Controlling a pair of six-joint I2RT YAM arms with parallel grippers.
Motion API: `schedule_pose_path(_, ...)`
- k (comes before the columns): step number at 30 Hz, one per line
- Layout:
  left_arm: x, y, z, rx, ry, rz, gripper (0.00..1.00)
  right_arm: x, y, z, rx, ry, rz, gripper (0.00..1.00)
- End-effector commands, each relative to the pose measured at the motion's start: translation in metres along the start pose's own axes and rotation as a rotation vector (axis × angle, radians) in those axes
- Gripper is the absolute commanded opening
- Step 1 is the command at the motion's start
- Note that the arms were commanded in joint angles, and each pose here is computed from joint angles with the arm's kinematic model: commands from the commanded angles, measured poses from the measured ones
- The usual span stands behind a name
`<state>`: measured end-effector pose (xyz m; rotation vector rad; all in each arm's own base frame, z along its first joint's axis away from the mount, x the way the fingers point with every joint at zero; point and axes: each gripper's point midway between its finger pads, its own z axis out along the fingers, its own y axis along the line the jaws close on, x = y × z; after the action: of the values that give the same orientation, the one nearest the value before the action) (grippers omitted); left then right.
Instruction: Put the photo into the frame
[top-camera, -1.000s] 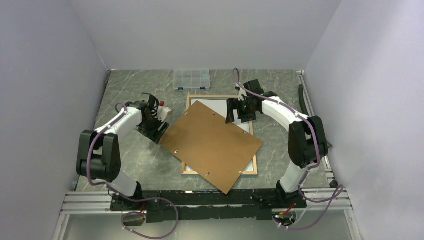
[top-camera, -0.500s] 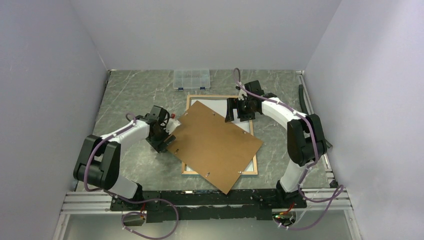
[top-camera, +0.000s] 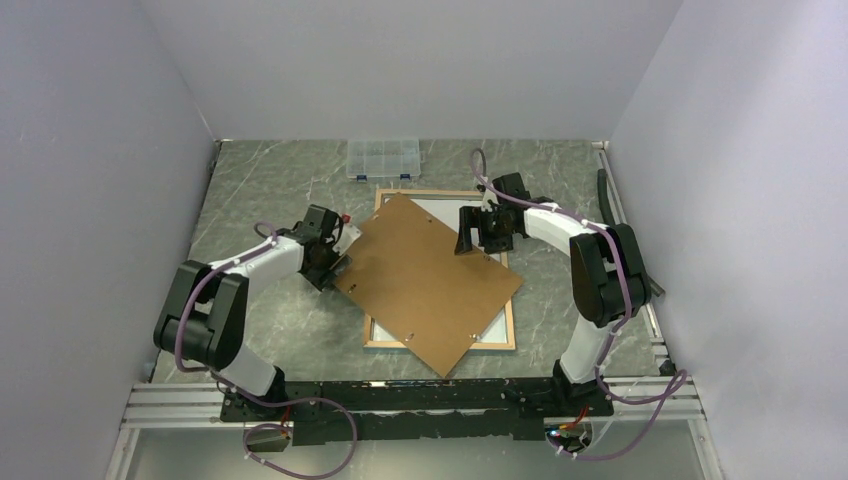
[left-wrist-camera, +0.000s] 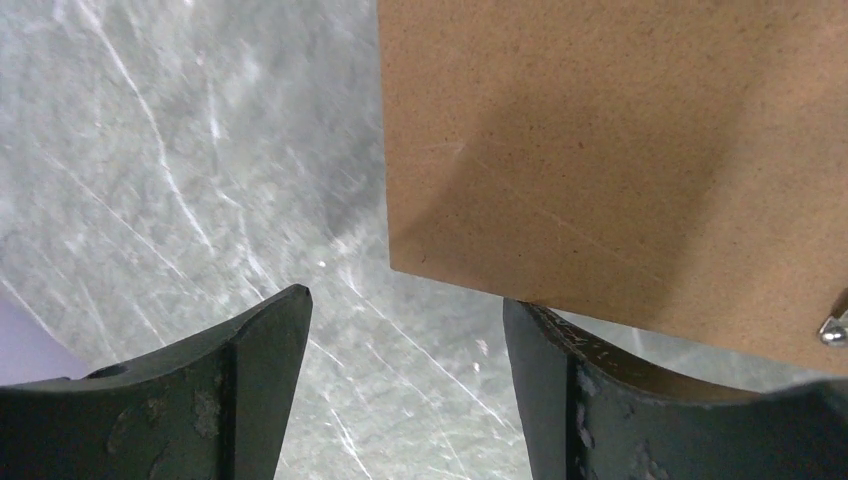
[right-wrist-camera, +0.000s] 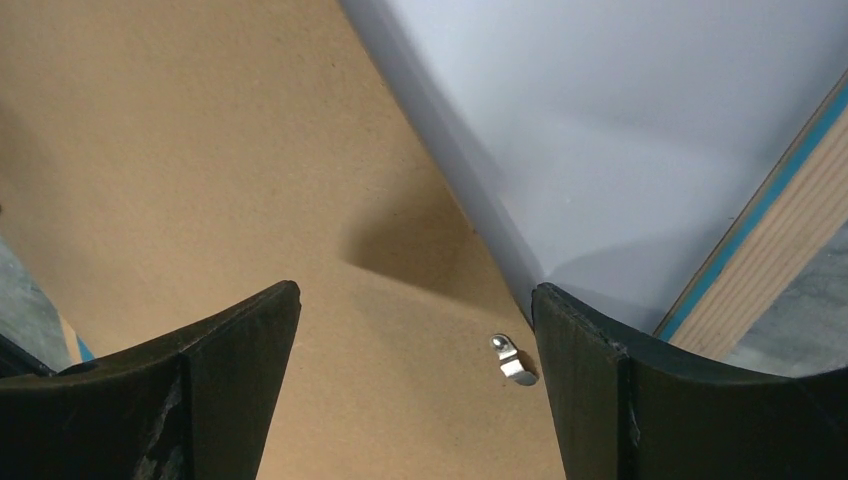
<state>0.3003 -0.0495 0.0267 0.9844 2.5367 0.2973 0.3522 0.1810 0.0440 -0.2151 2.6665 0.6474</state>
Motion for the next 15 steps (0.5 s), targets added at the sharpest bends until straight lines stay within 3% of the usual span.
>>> schedule_pose_path(1, -0.016, 0.010, 0.016, -0.055, -0.022, -0.037, 0.76, -0.007, 0.004, -0.010, -0.016, -0.062, 0.000, 0.89)
schedule_pose_path(15, -0.030, 0.017, 0.014, -0.069, -0.030, -0.070, 0.76, 0.001, 0.015, -0.029, -0.076, -0.103, 0.031, 0.81)
